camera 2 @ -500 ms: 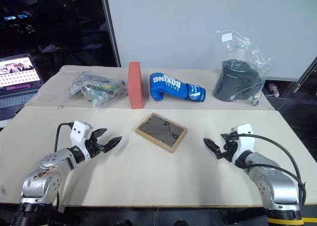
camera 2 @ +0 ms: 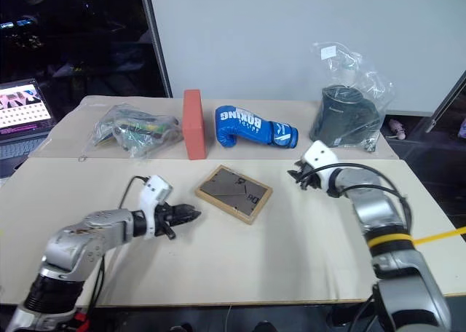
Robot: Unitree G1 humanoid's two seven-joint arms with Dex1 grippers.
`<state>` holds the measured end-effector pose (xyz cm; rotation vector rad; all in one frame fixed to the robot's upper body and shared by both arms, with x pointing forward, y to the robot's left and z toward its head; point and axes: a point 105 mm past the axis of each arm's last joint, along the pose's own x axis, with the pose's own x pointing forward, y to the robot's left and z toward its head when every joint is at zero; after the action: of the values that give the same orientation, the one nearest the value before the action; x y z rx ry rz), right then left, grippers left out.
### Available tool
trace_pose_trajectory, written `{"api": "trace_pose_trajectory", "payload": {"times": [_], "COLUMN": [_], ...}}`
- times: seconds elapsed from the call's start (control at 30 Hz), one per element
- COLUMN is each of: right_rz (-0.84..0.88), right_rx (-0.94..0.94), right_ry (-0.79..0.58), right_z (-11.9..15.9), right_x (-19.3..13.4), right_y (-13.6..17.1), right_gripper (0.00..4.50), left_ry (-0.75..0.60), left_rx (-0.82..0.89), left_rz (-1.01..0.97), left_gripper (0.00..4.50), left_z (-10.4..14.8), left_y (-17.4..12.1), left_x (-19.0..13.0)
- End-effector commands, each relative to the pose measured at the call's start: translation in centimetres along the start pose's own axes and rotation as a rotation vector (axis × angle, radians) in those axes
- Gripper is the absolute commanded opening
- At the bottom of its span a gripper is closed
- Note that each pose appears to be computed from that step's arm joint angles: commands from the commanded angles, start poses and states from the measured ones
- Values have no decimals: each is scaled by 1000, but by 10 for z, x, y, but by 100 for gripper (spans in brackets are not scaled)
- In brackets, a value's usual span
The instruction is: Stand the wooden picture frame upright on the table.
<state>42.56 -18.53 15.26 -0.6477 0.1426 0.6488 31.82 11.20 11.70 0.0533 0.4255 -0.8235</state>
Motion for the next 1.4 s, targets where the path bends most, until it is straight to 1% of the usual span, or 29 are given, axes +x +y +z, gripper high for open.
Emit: {"api": "trace_pose_trajectory", "payload": {"times": [0.03,0.1,0.23,0.37,0.47,0.57,0.7,0.8,0.9,1.0,1.1,1.17,1.27,1.33,1.37,1.4], "right_rz": [29,68,224,417,530,625,733,743,751,752,751,736,704,674,658,632], "right_rx": [-31,-16,79,141,135,130,-6,-8,-32,-26,-6,-8,-8,-5,-10,-20], "right_ry": [-38,-42,-83,-148,-189,-242,-239,-242,-217,-199,-232,-214,-156,-116,-103,-101], "right_z": [11,7,2,6,7,13,13,17,18,19,28,26,15,5,3,1], "right_x": [26,36,46,39,30,22,-1,-15,-23,-27,-28,-30,-39,-48,-51,-52], "right_y": [6,20,54,76,88,104,142,156,169,172,175,169,147,127,119,110], "right_gripper": [7,7,7,7,7,7,7,7,7,7,7,7,7,0,0,0], "left_ry": [32,53,99,142,159,176,212,236,256,260,260,255,212,150,112,67], "left_rx": [53,61,93,127,129,133,134,131,130,133,139,113,0,-107,-171,-258], "left_rz": [6,18,73,138,176,169,147,120,117,127,143,142,130,118,111,91], "left_gripper": [2,2,2,2,2,2,2,2,2,2,2,2,2,53,69,95], "left_z": [6,4,1,-5,-9,-16,-29,-40,-48,-48,-47,-45,-36,-28,-23,-17], "left_y": [-12,-11,2,24,39,41,37,29,29,33,40,45,49,53,54,53], "left_x": [18,23,25,14,1,-7,-12,-14,-18,-22,-26,-34,-52,-69,-76,-82]}}
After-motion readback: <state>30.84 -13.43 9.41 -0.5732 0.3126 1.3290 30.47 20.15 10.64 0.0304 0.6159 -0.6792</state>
